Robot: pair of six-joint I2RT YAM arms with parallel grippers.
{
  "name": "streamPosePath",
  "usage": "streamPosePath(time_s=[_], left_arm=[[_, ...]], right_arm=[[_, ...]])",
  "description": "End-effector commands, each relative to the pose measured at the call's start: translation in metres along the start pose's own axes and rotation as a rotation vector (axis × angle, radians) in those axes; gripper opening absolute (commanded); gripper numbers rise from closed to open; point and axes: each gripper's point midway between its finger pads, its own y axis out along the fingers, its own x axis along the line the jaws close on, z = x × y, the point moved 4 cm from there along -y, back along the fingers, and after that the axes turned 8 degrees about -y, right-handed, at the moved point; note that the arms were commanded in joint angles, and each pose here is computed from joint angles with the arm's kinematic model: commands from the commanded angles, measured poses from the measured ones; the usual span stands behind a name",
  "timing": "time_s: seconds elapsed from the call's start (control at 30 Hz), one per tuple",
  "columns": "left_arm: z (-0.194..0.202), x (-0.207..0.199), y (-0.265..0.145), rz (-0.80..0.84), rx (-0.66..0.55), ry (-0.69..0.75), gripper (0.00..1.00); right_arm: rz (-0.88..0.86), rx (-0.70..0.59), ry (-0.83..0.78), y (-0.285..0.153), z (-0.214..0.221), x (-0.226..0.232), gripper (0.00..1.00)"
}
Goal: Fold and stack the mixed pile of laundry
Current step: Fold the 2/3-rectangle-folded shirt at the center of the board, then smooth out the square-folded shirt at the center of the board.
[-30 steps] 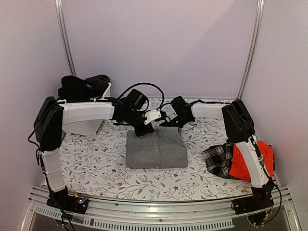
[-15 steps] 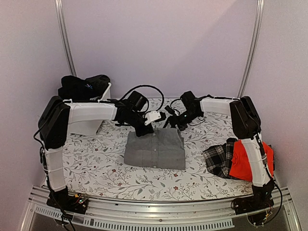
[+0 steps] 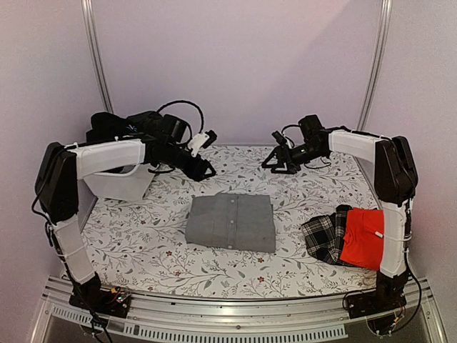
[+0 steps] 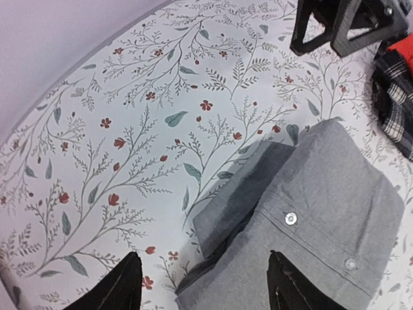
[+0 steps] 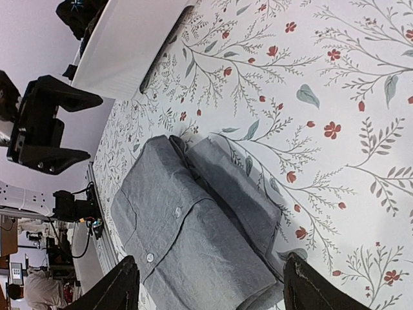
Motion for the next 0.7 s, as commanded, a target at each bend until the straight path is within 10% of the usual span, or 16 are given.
streamPosePath(time_s=[0.0,0.23,0.67], left_arm=[[0.036,0.0,-0.021,0.173,0.09,-0.418,0.63],[0.094,0.022,-0.017,0.167,0.196,-0.762,0.57],[0.111,0.022,0.019,0.274,0.203,-0.876,0.42]], right_arm=[[-0.021,0.085,-0.043,0.011,0.023,0.018,0.75],[0.04,0.254,-0.132,0.05,0.058,0.006,0.74],[0.044,0.322,-0.108,0.065,0.084,-0.004,0.51]])
